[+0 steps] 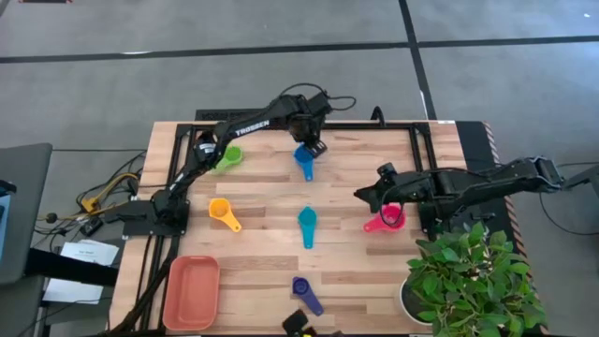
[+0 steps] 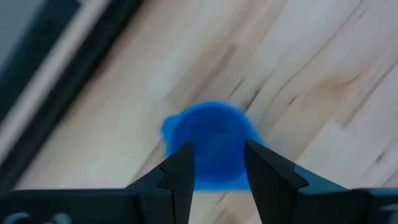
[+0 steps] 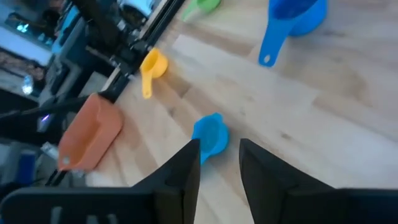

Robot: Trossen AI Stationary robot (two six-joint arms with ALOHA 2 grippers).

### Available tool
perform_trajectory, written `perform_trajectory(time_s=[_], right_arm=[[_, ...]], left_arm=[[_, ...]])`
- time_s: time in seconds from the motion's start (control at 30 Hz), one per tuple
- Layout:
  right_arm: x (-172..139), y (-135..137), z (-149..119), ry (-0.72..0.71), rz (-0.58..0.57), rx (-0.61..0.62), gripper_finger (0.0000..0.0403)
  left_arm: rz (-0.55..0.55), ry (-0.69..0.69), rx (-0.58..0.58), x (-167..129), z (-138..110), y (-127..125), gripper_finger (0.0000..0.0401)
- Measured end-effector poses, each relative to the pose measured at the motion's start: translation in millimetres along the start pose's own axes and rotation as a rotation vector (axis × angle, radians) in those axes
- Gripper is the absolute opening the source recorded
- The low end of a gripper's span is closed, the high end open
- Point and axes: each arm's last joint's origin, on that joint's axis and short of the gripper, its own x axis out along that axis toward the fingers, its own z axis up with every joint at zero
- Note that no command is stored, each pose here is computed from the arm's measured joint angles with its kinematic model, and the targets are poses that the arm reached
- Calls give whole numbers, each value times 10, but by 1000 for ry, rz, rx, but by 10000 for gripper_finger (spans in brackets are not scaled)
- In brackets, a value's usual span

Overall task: Nest measuring cups in basket
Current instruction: Stack the blue measuring cup on top of the pink measuring cup

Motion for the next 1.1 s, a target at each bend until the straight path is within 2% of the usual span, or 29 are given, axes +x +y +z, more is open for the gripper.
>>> perform_trajectory(time_s=[0.07,0.17,0.27,0.33,0.43,0.5,0.6,0.7,0.87,1.1], right_arm=[[7,0,17,-51,-24,3,148],[10,-3,34,-89,-42,40,162],[17,-14,41,-91,-50,47,179],[13,-6,30,-87,-45,44,191],[10,1,19,-81,-41,36,205],[12,-4,21,-82,-46,36,213],[44,-32,44,-106,-80,39,221],[79,-78,93,-128,-112,54,225],[122,-132,167,-130,-118,83,225],[135,-114,166,-118,-93,87,225]], left_arm=[[27,-18,13,-114,5,19,125],[19,3,19,-112,-41,59,125],[17,15,44,-28,-183,54,125],[-23,-17,40,-44,-332,33,125],[-105,-111,-16,-96,-610,52,125],[-113,-183,-58,-119,-795,116,125],[-102,-316,-188,-146,-919,259,125],[-97,-343,-265,-42,-945,346,125],[-77,-331,-301,213,-939,356,125],[4,-354,-303,226,-927,424,125]])
